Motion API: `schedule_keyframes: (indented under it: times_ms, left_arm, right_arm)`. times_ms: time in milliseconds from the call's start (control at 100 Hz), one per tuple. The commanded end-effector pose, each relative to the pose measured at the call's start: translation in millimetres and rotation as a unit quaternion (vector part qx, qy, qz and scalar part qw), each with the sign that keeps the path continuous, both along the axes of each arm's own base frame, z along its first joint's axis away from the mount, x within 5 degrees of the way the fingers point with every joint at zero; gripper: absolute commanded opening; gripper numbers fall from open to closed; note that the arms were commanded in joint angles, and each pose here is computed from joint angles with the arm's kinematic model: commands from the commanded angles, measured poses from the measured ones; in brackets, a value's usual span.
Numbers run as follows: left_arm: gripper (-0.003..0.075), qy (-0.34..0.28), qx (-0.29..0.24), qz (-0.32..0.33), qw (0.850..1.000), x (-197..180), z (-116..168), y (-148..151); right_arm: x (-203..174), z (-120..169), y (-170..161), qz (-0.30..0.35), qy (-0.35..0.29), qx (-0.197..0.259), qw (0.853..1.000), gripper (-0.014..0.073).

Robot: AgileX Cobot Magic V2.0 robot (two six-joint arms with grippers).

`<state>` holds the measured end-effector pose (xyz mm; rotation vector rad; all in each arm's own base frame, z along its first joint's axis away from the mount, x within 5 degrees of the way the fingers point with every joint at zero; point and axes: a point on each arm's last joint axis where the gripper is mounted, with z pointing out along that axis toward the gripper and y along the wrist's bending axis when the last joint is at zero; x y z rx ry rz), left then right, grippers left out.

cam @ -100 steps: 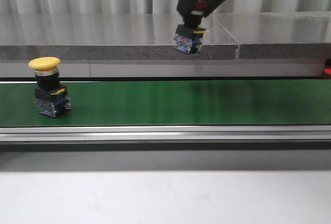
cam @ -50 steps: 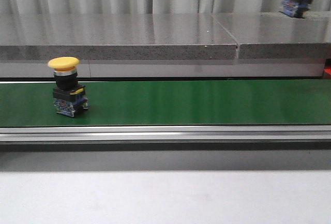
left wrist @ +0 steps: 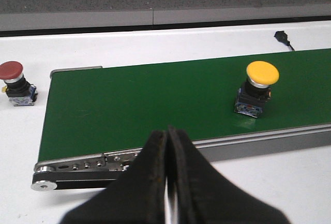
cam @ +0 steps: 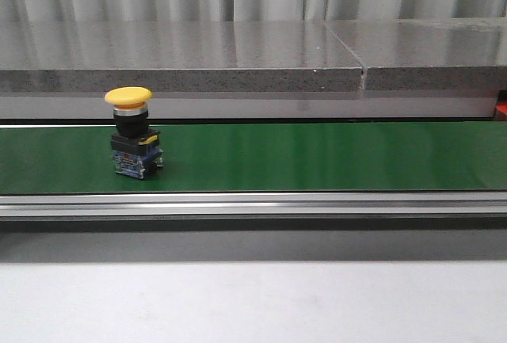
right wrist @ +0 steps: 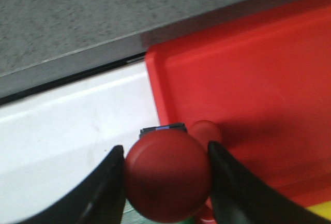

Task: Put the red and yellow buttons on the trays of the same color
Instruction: 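Carry the red button with the right gripper into the red tray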

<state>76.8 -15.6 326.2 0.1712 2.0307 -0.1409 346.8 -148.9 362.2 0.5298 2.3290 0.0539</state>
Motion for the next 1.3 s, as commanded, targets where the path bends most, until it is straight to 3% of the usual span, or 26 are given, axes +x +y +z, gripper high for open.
schedule_keyframes:
  times_ms: [0,280,650,830,930,1050,1120,1290]
  left_arm:
    - [-0.0021,-0.043,-0.011,-0.002,0.999,1.7,14.0,-1.0]
    - [-0.0021,-0.043,-0.011,-0.002,0.999,1.7,14.0,-1.0]
    - [-0.0021,-0.043,-0.011,-0.002,0.999,1.7,14.0,-1.0]
    - [-0.0021,-0.043,-0.011,-0.002,0.999,1.7,14.0,-1.0]
    - [-0.0021,-0.043,-0.011,-0.002,0.999,1.7,14.0,-1.0]
    - [-0.0021,-0.043,-0.011,-0.002,0.999,1.7,14.0,-1.0]
    - [-0.0021,-0.043,-0.011,-0.002,0.999,1.7,14.0,-1.0]
    - [-0.0021,-0.043,-0.011,-0.002,0.999,1.7,14.0,-1.0]
  right_arm:
    - [-6.4,16.2,-17.9,-0.04,-0.046,-0.005,0.998,-0.0055]
    - [5.1,-21.8,-59.1,-0.086,-0.028,0.003,0.996,-0.0055]
    - [32.6,-83.0,-78.4,-0.096,0.01,0.022,0.995,-0.0055]
    - [38.0,-97.1,-82.4,-0.098,0.016,0.024,0.995,-0.0044]
    - [39.6,-99.6,-83.6,-0.099,0.013,0.023,0.995,0.0056]
    - [42.1,-103.7,-84.9,-0.102,0.01,0.023,0.994,0.0299]
    - [43.0,-105.9,-85.2,-0.103,0.01,0.026,0.994,0.0394]
    - [41.7,-98.1,-84.7,-0.104,-0.002,0.019,0.994,0.043]
